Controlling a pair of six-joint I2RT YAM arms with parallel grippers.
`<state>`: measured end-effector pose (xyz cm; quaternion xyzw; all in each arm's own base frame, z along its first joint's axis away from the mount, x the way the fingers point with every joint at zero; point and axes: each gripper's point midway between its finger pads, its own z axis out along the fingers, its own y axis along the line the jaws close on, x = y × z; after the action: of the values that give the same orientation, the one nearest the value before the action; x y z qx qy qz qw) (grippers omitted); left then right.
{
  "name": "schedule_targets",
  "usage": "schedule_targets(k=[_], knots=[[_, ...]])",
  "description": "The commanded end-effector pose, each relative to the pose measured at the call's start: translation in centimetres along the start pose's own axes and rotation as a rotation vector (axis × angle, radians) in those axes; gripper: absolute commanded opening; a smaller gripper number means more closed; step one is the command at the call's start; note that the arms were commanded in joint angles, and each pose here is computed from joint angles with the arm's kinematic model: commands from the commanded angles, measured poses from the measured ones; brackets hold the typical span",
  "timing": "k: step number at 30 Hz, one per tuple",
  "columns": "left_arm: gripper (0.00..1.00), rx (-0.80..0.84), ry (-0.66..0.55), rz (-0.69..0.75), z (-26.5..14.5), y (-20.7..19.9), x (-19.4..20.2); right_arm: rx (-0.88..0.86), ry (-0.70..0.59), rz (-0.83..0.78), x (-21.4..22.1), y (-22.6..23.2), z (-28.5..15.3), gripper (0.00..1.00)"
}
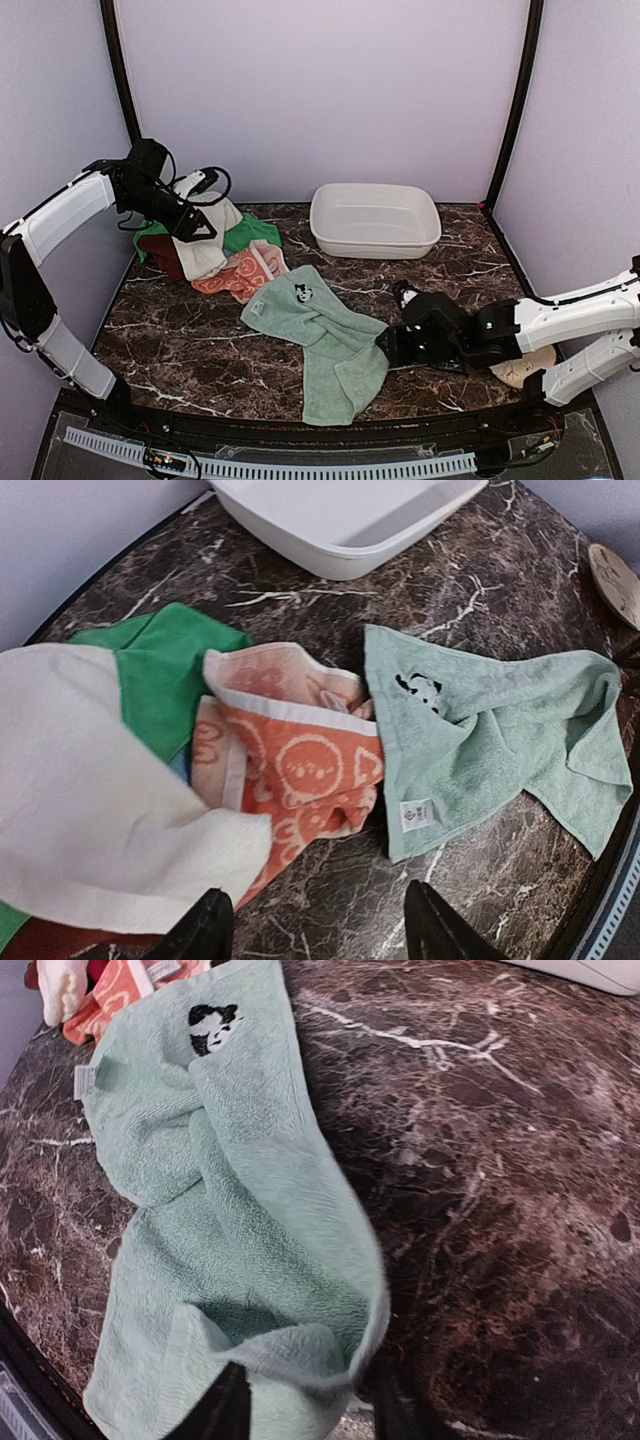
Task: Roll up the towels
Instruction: Move the towel to the center of the board, then adjust the towel from the towel pile.
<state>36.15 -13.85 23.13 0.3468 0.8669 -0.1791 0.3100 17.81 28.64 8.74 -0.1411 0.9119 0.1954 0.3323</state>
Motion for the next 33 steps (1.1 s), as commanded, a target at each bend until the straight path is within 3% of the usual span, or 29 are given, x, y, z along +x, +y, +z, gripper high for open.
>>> schedule_targets(k=[1, 4, 7, 13, 20, 25, 33], knots=[[0.61, 0.055, 0.090, 0.134, 3.9, -3.9, 0.0, 0.099, -0.060, 0.152, -1.2, -2.9, -2.1, 0.53], [0.61, 0.077, 0.122, 0.212, 7.0, -6.0, -0.3, 0.143, -0.099, 0.178, -3.0, -3.6, -3.3, 0.66], [0.61, 0.053, 0.167, 0.277, 10.7, -6.4, -0.3, 0.146, -0.127, 0.179, -4.7, -3.1, -4.0, 0.69], [0.55, -0.010, 0.335, 0.291, 17.4, -3.8, 3.5, -0.044, -0.045, 0.145, -4.4, 3.7, -1.9, 0.59], [0.55, -0.099, 0.263, 0.214, 18.7, 0.1, 2.0, -0.173, 0.174, 0.138, 2.6, 7.4, 2.7, 0.47], [0.56, -0.141, 0.252, 0.140, 19.4, 2.9, 1.5, -0.114, 0.269, 0.185, 6.9, 4.5, 3.7, 0.46], [0.57, -0.243, 0.259, 0.134, 21.4, 6.2, 1.2, 0.077, 0.276, 0.244, 9.1, -3.0, 1.6, 0.45]])
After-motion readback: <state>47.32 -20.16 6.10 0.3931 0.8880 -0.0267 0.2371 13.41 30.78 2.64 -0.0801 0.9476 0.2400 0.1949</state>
